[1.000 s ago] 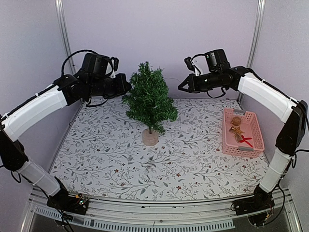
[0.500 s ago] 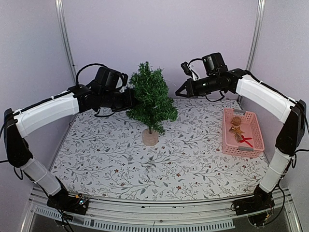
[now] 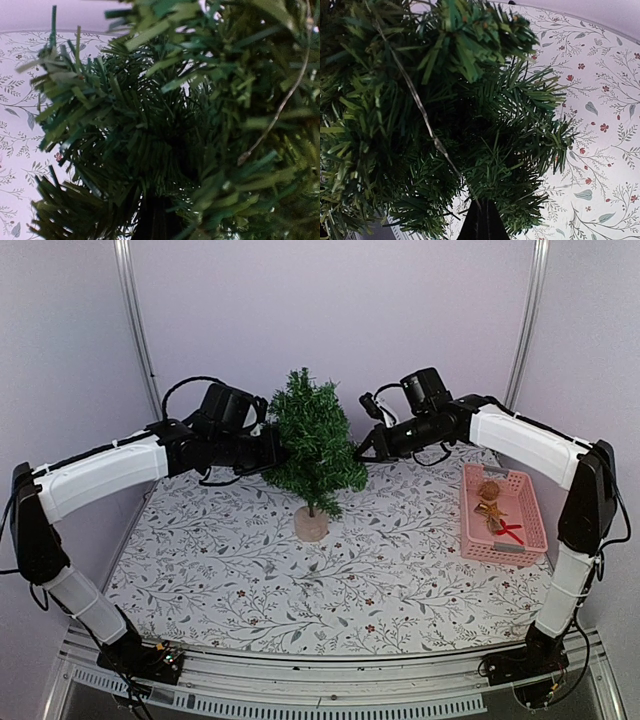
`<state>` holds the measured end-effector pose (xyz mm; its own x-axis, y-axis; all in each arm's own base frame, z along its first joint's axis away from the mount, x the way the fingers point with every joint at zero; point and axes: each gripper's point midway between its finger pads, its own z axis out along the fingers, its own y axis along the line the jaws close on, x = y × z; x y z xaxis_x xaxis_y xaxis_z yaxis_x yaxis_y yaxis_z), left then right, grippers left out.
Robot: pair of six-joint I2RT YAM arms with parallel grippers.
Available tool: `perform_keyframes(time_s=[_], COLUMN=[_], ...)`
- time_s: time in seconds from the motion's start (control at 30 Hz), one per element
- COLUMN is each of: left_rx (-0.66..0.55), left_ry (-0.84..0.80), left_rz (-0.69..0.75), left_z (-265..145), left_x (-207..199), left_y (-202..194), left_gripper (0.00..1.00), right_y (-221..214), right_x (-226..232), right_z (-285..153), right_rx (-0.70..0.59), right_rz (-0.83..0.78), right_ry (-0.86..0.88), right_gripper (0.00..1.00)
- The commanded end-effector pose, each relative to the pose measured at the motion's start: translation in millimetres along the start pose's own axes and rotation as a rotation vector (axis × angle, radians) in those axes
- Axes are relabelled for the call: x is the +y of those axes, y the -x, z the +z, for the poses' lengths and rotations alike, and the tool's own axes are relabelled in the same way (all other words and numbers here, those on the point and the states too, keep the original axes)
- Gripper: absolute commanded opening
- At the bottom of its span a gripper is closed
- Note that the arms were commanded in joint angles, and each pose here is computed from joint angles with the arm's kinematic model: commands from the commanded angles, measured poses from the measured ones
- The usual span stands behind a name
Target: Decorate the small christmas tree
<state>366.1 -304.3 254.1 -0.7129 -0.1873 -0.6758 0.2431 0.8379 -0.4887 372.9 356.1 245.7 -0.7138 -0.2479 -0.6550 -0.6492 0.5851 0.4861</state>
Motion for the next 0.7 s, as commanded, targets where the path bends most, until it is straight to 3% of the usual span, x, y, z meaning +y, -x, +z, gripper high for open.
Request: perform_keyframes(time_s=[0.0,0.13,0.3,0.5,0.67], left_rx=[0.009,-0.040,-0.099,-0.159,-0.188], left_ry=[0.011,-0.014,-0.026,-0.024,-0.025], left_rz=[0.002,0.009,0.016,0.019,0.022], left_z=[6.1,-4.9,-21.6,-41.3,-54.9], left_x=[3.6,-2.6,-5.1,-4.1,-2.2], left_y=[-6.7,4.6,16.4,27.0,30.8], left_gripper=[0.00,0.00,0.00,0.14,0.28], right_y=[-5.7,0.3,4.4,11.5,14.5], right_x=[5.4,10.4,12.4,6.2,3.7], right_z=[8.9,0.9,-11.2,-29.7,-46.0], right_rx=[0.028,0.007,-0.019,-0.057,-0.083], right_rz=[-0.003,-0.013,-0.021,-0.009,0.000], right_ry=[0.035,0.032,0.008,-0.027,-0.047], right_gripper=[0.00,0.00,0.09,0.21,0.49])
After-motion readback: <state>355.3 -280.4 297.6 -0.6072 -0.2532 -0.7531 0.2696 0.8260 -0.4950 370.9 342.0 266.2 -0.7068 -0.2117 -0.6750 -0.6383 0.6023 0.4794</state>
